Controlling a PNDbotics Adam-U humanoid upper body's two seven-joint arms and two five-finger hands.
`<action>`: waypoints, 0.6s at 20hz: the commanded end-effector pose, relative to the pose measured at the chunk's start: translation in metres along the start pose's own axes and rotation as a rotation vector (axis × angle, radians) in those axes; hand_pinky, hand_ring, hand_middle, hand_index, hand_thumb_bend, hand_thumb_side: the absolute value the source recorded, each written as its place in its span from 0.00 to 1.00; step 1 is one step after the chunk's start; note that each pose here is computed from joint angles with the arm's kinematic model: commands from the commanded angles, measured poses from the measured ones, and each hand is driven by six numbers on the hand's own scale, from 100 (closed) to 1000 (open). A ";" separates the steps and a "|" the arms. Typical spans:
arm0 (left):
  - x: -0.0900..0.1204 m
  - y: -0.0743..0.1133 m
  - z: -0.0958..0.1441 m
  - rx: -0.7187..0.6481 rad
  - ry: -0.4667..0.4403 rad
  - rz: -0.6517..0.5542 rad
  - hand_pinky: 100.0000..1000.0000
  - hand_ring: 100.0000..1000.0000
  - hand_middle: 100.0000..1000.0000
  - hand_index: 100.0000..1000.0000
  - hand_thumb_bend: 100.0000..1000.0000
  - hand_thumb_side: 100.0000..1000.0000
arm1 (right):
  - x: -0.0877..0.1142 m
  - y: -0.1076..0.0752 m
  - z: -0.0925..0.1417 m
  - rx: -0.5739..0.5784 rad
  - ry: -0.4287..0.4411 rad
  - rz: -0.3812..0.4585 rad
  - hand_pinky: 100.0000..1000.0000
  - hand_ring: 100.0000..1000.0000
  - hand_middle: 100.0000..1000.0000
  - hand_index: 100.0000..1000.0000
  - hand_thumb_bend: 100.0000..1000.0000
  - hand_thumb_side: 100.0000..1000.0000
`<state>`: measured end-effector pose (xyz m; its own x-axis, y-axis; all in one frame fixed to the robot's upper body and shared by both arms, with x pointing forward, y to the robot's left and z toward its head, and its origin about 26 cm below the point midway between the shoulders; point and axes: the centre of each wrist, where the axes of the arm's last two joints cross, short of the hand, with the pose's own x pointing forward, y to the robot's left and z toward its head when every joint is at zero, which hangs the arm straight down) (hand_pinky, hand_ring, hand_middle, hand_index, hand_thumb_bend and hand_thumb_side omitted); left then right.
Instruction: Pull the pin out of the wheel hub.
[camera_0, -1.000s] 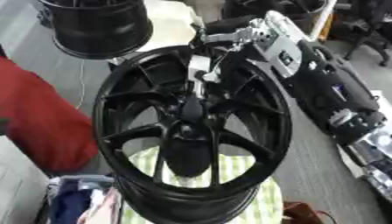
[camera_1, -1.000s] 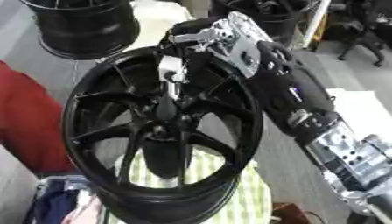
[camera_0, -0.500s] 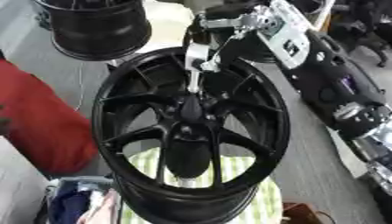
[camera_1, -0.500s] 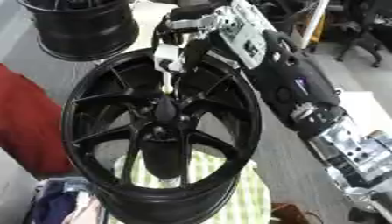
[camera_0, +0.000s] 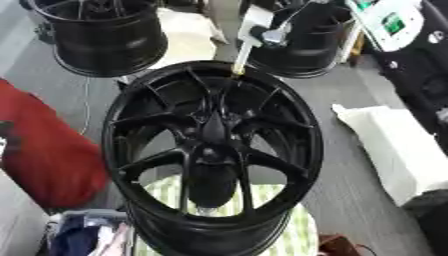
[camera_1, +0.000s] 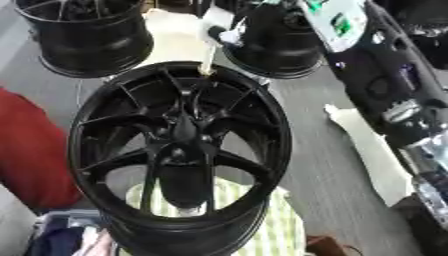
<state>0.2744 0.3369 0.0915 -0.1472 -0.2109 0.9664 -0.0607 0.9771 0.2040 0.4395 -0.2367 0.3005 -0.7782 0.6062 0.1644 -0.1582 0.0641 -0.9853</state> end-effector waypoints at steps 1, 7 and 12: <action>0.006 0.009 0.000 0.024 -0.015 -0.032 0.70 0.67 0.73 0.92 0.15 0.43 | -0.001 -0.026 0.058 -0.122 0.058 0.022 0.58 0.52 0.35 0.72 0.00 0.27; 0.008 0.011 0.000 0.045 -0.023 -0.033 0.70 0.67 0.73 0.92 0.15 0.43 | -0.021 0.033 0.153 -0.297 0.288 -0.110 0.60 0.52 0.35 0.72 0.05 0.26; 0.011 0.012 -0.002 0.055 -0.031 -0.036 0.70 0.67 0.73 0.92 0.15 0.43 | -0.040 0.135 0.205 -0.387 0.571 -0.288 0.68 0.67 0.68 0.92 0.20 0.36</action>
<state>0.2730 0.3427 0.0930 -0.1454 -0.2177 0.9651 -0.1077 0.9732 0.2032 0.3257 -0.4077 0.1608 -0.2983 0.8220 0.4850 -0.0785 0.4853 -0.8708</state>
